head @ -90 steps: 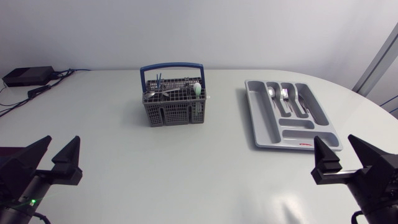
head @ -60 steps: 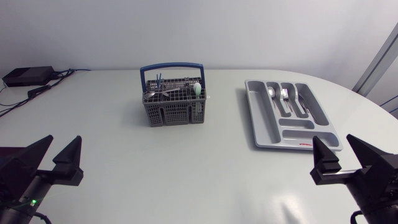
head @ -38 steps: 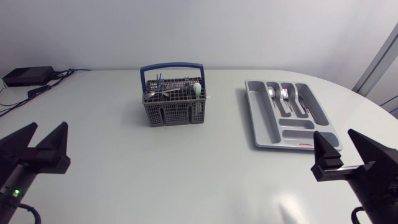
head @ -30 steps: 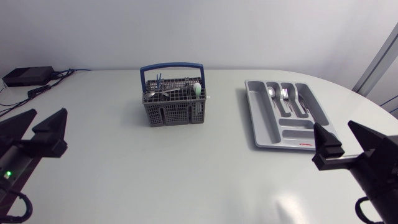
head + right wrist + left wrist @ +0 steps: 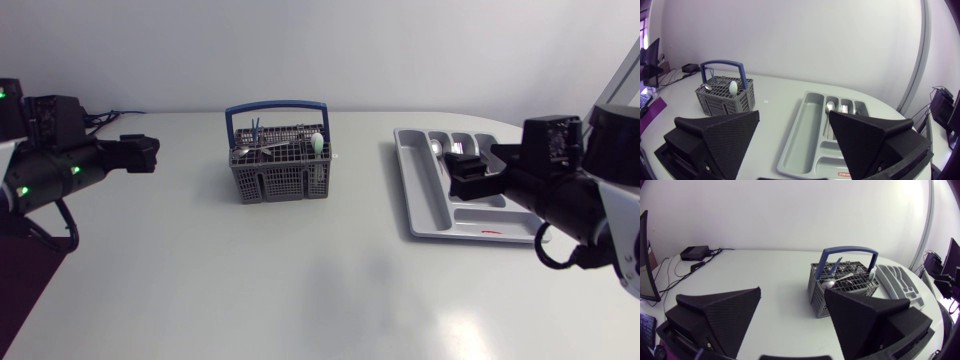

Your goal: Unload the cutlery basket into the drawer organizer.

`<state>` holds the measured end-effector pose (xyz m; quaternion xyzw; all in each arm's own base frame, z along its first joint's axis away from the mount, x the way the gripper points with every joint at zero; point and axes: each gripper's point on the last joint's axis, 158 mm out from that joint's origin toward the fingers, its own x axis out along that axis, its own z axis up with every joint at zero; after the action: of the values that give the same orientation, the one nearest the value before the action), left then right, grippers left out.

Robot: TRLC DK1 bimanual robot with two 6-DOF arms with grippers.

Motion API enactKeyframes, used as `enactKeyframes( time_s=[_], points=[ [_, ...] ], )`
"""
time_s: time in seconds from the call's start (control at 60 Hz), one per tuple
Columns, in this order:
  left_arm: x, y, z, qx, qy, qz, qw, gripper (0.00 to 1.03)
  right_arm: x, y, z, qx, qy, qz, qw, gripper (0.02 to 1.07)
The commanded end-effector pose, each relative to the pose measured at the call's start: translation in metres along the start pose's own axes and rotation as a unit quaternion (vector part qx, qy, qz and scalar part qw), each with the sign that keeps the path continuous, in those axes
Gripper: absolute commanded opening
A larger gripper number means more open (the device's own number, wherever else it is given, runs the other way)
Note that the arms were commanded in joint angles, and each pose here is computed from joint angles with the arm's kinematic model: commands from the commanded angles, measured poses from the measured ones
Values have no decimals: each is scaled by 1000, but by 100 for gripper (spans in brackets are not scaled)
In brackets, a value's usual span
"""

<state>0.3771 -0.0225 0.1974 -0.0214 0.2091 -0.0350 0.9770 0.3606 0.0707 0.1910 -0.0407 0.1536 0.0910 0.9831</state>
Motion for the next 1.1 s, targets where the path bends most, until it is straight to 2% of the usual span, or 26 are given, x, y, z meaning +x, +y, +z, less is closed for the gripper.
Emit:
enactKeyframes(
  time_s=[0.0, 0.117, 0.217, 0.283, 0.333, 0.467, 0.533, 0.633, 0.8, 0.917, 1.0, 1.083],
  points=[
    [17, 2, 14, 20, 15, 0, 1000, 94, 16, 16, 4, -33, 22, 20, 999, 102],
    [49, 3, 2, 121, 74, -8, 990, 91, 42, 35, 4, -53, 60, 42, 996, 102],
    [73, 0, -20, 135, 139, -29, 981, 91, 59, 50, 7, -73, 74, 59, 993, 102],
    [84, -8, -34, 158, 172, -77, 969, 93, 69, 62, 7, -121, 83, 77, 986, 102],
    [90, -13, -39, 156, 179, -104, 966, 92, 78, 71, 5, -185, 88, 91, 975, 102],
    [103, -25, -50, 168, 179, -155, 957, 92, 101, 90, -7, -220, 115, 129, 960, 102],
    [110, -33, -53, 170, 177, -182, 952, 92, 119, 96, -7, -225, 119, 137, 957, 102],
    [119, -35, -54, 172, 175, -200, 949, 92, 138, 114, -3, -198, 126, 190, 953, 102],
    [124, -42, -56, 175, 170, -227, 943, 92, 170, 131, 18, -175, 106, 219, 954, 101],
    [126, -46, -62, 178, 170, -246, 937, 92, 194, 146, 29, -161, 99, 227, 955, 89],
    [128, -49, -64, 173, 168, -260, 935, 92, 208, 158, 29, -154, 106, 244, 951, 88],
    [131, -53, -69, 175, 169, -271, 931, 91, 220, 164, 34, -145, 104, 245, 953, 80]
  ],
)
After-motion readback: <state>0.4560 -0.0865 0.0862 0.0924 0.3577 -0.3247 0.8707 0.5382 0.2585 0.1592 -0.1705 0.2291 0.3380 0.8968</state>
